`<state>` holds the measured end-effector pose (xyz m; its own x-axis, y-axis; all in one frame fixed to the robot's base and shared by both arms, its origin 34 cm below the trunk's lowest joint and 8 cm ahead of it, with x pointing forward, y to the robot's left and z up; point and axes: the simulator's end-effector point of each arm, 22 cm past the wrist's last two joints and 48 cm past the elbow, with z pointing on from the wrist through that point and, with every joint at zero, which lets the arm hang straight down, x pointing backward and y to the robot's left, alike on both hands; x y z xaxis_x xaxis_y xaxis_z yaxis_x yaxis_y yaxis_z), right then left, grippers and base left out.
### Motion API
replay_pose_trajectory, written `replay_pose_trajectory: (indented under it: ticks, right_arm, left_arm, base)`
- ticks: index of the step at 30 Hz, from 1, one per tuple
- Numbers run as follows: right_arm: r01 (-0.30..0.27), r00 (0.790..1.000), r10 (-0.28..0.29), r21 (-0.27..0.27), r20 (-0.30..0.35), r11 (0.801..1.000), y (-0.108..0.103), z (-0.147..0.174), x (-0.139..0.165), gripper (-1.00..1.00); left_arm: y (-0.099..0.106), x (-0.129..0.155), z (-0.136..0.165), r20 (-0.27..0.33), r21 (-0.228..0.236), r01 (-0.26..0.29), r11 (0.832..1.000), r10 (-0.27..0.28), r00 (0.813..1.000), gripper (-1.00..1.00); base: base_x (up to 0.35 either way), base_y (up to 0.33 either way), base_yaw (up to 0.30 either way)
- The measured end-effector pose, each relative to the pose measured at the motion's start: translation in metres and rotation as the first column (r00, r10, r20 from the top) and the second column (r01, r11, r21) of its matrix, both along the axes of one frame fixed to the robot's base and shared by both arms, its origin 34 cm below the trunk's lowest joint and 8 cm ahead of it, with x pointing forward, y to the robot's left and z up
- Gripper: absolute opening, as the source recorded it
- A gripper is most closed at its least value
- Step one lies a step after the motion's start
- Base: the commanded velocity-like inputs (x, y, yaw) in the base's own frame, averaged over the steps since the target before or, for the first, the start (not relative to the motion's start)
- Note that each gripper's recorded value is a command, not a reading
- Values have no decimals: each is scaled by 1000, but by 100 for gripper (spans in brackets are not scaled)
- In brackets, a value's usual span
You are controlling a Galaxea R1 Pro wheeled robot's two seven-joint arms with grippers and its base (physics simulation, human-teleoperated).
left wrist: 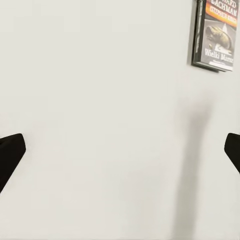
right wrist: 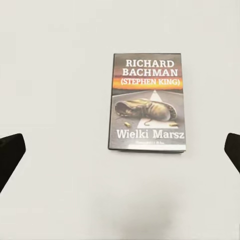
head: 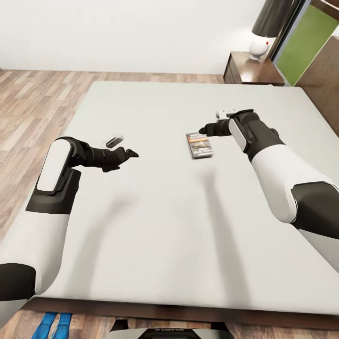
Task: In the bedroom, move the book from the bed onto either nightstand, and place the two sandals side by side next to the bed.
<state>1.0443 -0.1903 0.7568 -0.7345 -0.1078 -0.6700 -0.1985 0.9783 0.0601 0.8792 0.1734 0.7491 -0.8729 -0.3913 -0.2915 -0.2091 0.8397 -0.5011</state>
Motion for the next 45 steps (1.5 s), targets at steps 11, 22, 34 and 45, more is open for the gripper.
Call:
replay_pose_trajectory:
  ticks: [11, 22, 34, 45]
  right_arm:
    - [2, 1000, -2, -2, 6, 1000, -1, -9, 1, 100]
    - [23, 1000, -23, -22, 12, 1000, -7, -27, 2, 100]
    - [84, 996, -82, -67, 27, 994, -24, -28, 7, 100]
    - [90, 996, -89, -70, 17, 994, -25, -32, 10, 100]
  left_arm:
    - [-2, -1, -9, 1, -4, 3, 1000, -3, 1000, 100]
    - [-14, -3, -27, 6, 6, 39, 999, -39, 999, 100]
    - [-18, -3, -34, 7, 14, 51, 999, -51, 999, 100]
    - [-18, -4, -43, -4, 14, 52, 999, -52, 999, 100]
  base:
    - [0, 0, 34]
    - [0, 0, 4]
    - [0, 0, -10]
    - [0, 0, -12]
